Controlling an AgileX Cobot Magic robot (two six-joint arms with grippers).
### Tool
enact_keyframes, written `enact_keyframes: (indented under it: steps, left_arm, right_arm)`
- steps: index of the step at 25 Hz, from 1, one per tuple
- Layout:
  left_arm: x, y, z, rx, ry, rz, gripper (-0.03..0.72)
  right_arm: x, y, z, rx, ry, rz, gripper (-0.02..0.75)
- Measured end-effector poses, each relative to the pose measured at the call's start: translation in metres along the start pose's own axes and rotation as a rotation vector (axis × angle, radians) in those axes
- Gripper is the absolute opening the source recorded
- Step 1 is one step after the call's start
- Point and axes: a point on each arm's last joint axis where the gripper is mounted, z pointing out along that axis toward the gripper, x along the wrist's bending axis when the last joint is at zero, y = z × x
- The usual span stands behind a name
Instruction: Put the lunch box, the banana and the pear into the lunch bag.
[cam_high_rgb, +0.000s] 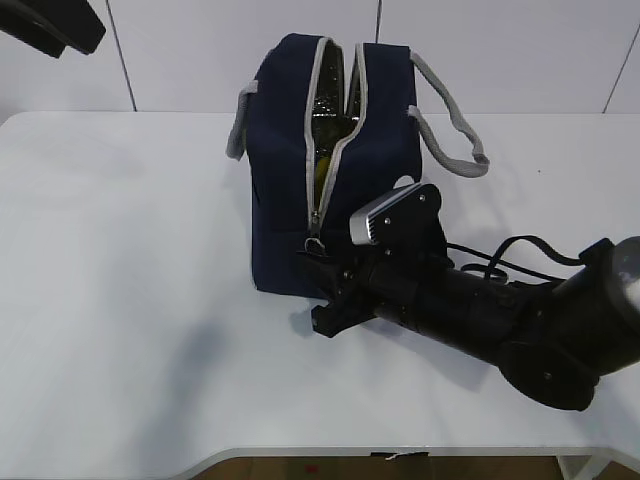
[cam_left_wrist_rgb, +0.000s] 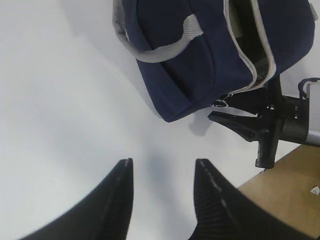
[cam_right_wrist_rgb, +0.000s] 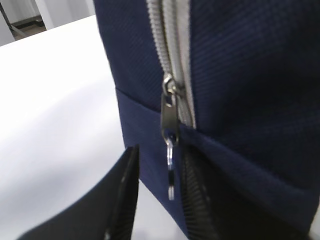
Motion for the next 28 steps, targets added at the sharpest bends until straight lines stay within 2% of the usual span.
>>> enact_keyframes:
  steps: [14, 22, 28]
  left_arm:
    - [-0.0005, 0.0001, 0.0000, -0.001, -0.006, -0.002, 0.308]
    - [-0.0005, 0.0001, 0.0000, -0.001, -0.006, -0.002, 0.308]
    - [-0.0005, 0.0001, 0.0000, -0.001, -0.006, -0.002, 0.308]
  right_arm:
    - [-0.0025, 0.0004, 0.0000, -0.005, -0.027, 0.020, 0.225]
    - [-0.0028, 0.0005, 0.0000, -0.005, -0.030, 0.022, 0.076]
    - [-0.0031, -0.0006, 0.0000, 0.007, -0.034, 0.023, 0.019]
